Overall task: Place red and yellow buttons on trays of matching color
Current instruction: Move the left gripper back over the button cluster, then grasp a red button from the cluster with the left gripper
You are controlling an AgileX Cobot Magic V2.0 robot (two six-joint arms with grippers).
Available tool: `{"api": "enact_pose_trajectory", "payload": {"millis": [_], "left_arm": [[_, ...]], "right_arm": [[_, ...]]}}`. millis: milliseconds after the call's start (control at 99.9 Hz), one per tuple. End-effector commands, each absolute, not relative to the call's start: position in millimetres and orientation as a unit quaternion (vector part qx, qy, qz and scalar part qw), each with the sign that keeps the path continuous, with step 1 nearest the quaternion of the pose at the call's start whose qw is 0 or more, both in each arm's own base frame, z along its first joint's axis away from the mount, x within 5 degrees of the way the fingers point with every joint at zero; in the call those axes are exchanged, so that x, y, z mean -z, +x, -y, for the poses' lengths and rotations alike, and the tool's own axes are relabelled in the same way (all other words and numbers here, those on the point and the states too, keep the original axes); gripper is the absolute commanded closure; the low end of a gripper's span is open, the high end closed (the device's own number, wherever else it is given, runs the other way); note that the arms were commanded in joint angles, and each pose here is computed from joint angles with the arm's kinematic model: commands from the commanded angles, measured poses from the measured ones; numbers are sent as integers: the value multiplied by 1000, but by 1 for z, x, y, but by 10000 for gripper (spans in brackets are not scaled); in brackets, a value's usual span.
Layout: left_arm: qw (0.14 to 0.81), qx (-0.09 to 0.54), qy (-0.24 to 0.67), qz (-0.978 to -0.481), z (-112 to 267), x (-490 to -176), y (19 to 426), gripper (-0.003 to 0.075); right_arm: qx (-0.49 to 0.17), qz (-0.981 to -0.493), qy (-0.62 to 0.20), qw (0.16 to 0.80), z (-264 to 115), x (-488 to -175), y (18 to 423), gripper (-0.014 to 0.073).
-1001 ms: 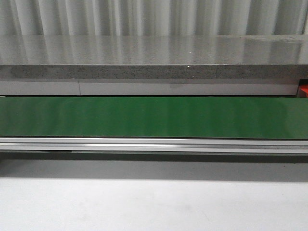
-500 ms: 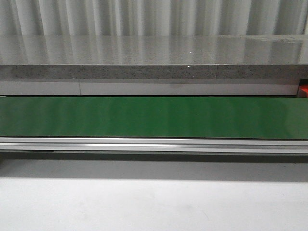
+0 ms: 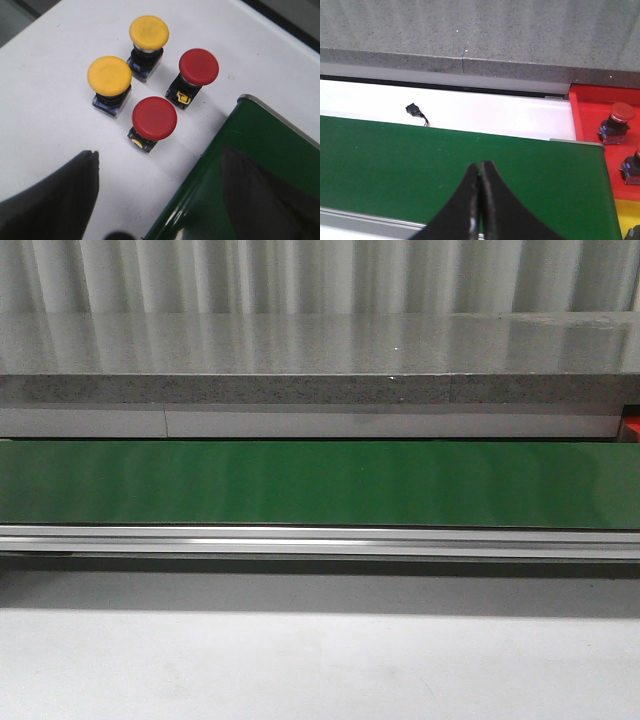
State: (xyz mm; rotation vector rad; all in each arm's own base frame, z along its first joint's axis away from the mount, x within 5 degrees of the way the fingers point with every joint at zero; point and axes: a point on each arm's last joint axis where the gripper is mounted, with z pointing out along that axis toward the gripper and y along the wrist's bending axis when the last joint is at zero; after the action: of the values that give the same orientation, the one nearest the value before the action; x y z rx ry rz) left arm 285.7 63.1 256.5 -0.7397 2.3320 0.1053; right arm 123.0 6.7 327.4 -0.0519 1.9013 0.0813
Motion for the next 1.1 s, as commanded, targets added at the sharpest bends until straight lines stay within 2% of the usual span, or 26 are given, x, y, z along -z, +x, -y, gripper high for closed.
{"api": "enact_pose_trajectory", "payload": {"millis": [0,220,891,981,1031,1091], "left_arm": [[372,-28,-281,-884,-64,-266,300,220],[347,-30,-295,-890,-75,-244,321,220],[343,-12,-312,-886,-94,-198,346,228],[344,-14,-316,-884,-98,-199,346,290],[342,-14,-316,-885,-98,-198,346,358],[342,-16,-313,-886,-98,-199,345,477]], "right_arm": [[-26,-785,-20,619,-5,-342,124,662],[-26,-785,-20,619,-5,-342,124,662],[-26,-785,-20,619,-5,-342,124,662],[-26,-785,-20,619,-5,-342,124,662],[-26,-785,-20,619,-5,-342,124,662],[-26,-785,-20,619,-5,-342,124,662]]}}
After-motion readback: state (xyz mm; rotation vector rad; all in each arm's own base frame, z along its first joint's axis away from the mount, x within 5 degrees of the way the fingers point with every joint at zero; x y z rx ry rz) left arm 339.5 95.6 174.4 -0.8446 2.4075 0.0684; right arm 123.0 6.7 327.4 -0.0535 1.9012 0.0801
